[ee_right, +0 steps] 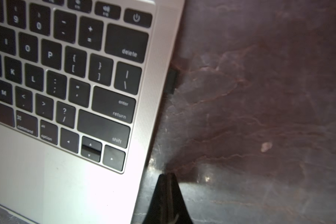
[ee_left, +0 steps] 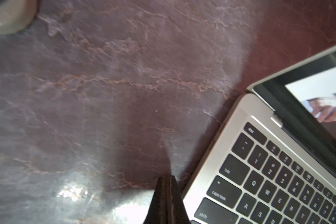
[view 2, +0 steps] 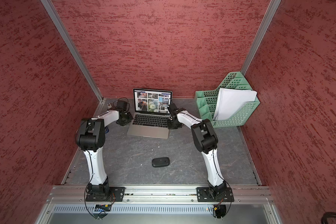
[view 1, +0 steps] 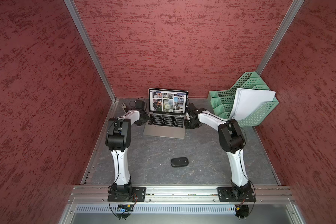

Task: Remove the wireless mouse receiver from the laptop
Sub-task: Move the laptop to the center of the board.

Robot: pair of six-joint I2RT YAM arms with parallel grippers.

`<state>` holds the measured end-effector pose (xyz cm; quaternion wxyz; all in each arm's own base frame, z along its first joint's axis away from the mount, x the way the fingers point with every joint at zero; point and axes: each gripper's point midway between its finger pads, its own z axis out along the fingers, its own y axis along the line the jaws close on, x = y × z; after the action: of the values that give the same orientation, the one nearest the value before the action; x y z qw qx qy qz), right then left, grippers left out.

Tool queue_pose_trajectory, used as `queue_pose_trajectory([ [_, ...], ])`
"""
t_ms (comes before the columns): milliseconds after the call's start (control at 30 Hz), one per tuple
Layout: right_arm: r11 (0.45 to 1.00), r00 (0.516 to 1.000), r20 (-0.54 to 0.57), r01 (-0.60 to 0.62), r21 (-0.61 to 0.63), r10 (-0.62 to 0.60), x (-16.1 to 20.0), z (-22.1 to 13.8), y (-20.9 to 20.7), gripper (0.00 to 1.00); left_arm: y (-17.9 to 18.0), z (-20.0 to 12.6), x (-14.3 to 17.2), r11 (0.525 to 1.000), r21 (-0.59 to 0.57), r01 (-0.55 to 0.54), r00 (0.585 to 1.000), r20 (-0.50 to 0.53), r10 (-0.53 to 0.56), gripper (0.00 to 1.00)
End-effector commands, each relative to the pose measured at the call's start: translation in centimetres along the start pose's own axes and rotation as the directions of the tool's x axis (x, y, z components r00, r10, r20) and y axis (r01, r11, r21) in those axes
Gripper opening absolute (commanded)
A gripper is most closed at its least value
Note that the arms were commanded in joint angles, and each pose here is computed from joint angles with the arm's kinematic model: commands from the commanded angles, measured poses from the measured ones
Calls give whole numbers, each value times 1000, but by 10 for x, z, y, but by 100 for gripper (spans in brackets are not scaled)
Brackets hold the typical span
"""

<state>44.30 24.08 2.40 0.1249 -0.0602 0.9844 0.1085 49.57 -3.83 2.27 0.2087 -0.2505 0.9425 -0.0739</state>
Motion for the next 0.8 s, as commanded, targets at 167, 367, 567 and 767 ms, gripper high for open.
queue_pose_trajectory([
  [167,1000,1000,-13,-14,7,14,7,9,0,0,-15,1,69,998,7,-62,989,-133,63,0],
  [367,1000,1000,-12,-11,29,11,9,10,-5,0,-31,-11,94,995,27,-99,983,-155,102,0],
  [567,994,1000,-10,2,110,-1,11,7,-22,0,-50,-27,104,990,68,-125,979,-155,134,0],
  [767,988,1000,-13,-16,153,19,15,4,-42,0,-72,-37,112,983,112,-144,976,-149,160,0],
])
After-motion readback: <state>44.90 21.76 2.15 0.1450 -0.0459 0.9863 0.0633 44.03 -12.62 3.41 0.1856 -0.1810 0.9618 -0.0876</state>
